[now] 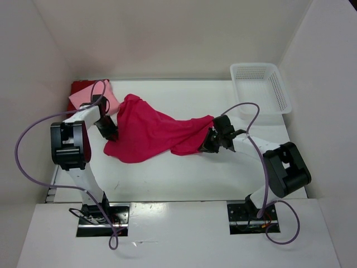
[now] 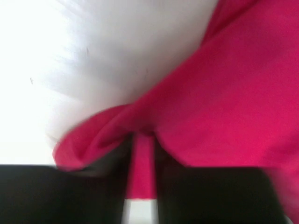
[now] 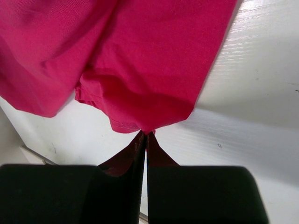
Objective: Fold and stack the t-shirts
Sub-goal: Flatten out the tshirt
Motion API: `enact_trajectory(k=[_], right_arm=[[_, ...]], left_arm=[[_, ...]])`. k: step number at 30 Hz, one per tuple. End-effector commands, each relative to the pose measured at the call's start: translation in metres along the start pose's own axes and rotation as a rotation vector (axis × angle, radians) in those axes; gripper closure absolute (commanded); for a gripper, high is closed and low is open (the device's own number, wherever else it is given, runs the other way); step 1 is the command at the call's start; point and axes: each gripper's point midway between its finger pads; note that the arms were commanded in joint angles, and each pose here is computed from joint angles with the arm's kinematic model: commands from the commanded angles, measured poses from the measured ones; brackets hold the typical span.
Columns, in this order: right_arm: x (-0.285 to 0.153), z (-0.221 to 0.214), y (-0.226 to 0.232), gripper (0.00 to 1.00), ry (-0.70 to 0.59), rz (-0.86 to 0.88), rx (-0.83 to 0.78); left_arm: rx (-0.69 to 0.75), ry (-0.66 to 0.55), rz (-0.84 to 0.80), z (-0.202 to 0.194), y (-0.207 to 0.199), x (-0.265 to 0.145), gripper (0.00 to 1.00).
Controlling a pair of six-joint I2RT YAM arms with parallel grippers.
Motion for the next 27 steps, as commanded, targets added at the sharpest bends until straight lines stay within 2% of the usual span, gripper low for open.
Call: enact_trajectory(k=[1, 3, 4, 9, 10, 16, 18, 22, 23, 24, 26, 27], right_arm=[[-0.006, 0.012, 0.019, 0.95, -0.029, 0.044, -0.026], [-0.007, 0.014, 0.024, 0.95, -0.034, 0.053, -0.029], [-0.007, 0.014, 0.024, 0.95, -0.034, 0.053, -0.029], [-0.015, 0.012, 0.031, 0.95, -0.022, 0.075, -0.042], [-0.019, 0.011, 0.035, 0.95, -0.019, 0.092, -0.046], [-0.033, 0.009, 0.035, 0.95, -0.011, 0.111, -0.056], [-0.035, 0.009, 0.035, 0.95, -0.001, 0.120, -0.061], [-0.033, 0.017, 0.040, 0.95, -0.007, 0.132, -0.076], [-0.033, 0.017, 0.040, 0.95, -0.007, 0.132, -0.076], [-0.031, 0.019, 0.036, 0.95, -0.008, 0.122, -0.066], [-0.032, 0.021, 0.040, 0.95, -0.013, 0.129, -0.077], [-0.033, 0.024, 0.038, 0.95, -0.019, 0.128, -0.071]], left_arm=[[0.034, -0.028, 0.064, 0.009, 0.009, 0.020, 0.83], [0.032, -0.040, 0.059, 0.008, 0.005, 0.018, 0.97], [0.033, -0.071, 0.050, 0.011, 0.004, 0.006, 1.00], [0.026, -0.117, -0.008, -0.013, -0.001, -0.042, 1.00], [0.004, -0.152, -0.029, -0.020, -0.002, -0.067, 1.00], [-0.050, -0.242, -0.048, -0.067, 0.004, -0.155, 1.00], [-0.062, -0.237, -0.039, -0.071, 0.006, -0.164, 1.00], [-0.049, -0.264, -0.046, -0.037, -0.004, -0.170, 1.00], [-0.027, -0.252, -0.070, -0.028, -0.011, -0.166, 0.94], [-0.016, -0.130, -0.047, -0.033, -0.011, -0.136, 0.88], [0.012, -0.079, -0.024, -0.040, -0.011, -0.116, 0.62], [-0.039, -0.074, -0.007, -0.051, -0.003, -0.101, 0.46]])
Point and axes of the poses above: each gripper's point midway between its finger pads, its own x axis out along the fingers, its own y axis along the line the jaws close on, z = x × y, and after that the axes turned 14 degrees about x, right-handed
